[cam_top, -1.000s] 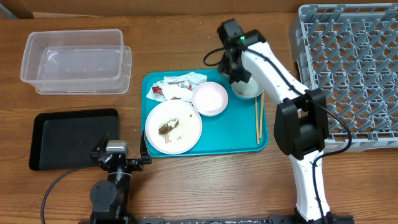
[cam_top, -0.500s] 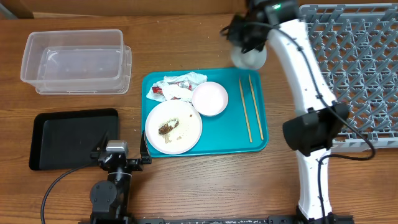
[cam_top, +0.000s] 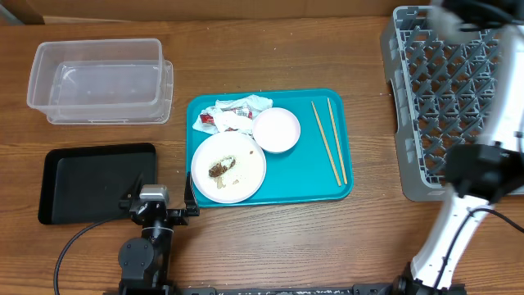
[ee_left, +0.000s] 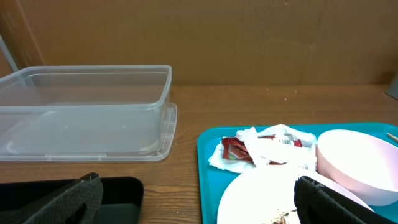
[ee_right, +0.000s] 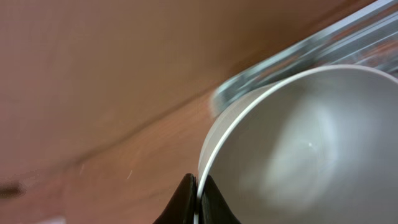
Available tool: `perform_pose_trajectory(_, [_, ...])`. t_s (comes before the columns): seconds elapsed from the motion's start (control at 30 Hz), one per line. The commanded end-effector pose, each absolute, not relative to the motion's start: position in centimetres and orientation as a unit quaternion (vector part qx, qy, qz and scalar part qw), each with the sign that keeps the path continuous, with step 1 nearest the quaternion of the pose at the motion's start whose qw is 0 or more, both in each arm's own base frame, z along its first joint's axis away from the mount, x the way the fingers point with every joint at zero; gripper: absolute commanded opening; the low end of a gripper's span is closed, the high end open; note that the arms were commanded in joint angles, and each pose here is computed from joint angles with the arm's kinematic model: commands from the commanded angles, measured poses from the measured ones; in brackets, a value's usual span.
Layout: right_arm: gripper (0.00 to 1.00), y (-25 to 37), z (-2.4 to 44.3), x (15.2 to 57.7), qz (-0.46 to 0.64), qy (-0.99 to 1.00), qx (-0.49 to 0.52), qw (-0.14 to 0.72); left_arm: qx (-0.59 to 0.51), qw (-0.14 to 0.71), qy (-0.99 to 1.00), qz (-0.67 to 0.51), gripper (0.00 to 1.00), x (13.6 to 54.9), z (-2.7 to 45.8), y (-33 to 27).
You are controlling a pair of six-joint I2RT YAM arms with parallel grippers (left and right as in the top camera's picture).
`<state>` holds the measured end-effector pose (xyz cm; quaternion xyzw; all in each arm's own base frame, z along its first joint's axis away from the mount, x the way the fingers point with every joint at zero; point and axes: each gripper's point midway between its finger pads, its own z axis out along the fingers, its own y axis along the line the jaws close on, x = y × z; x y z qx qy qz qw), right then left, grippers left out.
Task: Sort waste into correct bins and load items into the dishwasher
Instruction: 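Carry the small white cup with the right gripper to the rack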
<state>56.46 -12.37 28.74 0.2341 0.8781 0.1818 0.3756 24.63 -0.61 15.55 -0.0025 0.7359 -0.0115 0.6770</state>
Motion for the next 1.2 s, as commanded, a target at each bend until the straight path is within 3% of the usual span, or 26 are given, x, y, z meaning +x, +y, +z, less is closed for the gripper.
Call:
perform_pose_trajectory(0.0, [0.04, -17.3, 29.4, 55.7, 0.207, 0.863, 0.224, 0.404, -0.004, 0.68, 0.733, -0.015, 1.0, 24.6, 15.6, -0.6])
perform_pose_trajectory(0.23, [0.04, -28.1, 28.7, 54.1, 0.198, 0.827, 0.262, 0.457, -0.004, 0.68, 0.733, -0.015, 1.0, 24.6, 15.6, -0.6])
perform_pose_trajectory(0.4, [0.04, -31.4, 25.6, 55.0, 0.19, 0.82, 0.272, 0.466, -0.004, 0.68, 0.733, -0.015, 1.0, 24.6, 15.6, -0.6])
perform_pose_trajectory(0.73, [0.04, -31.0, 22.4, 59.3, 0.247, 0.799, 0.191, 0.514, -0.004, 0.68, 0.733, -0.015, 1.0, 24.6, 15.6, -0.6])
perform_pose_trajectory(1.17, [0.04, -29.0, 16.7, 59.2, 0.343, 0.797, 0.177, 0.464, -0.004, 0.68, 0.733, -0.015, 1.0, 24.6, 15.6, -0.6])
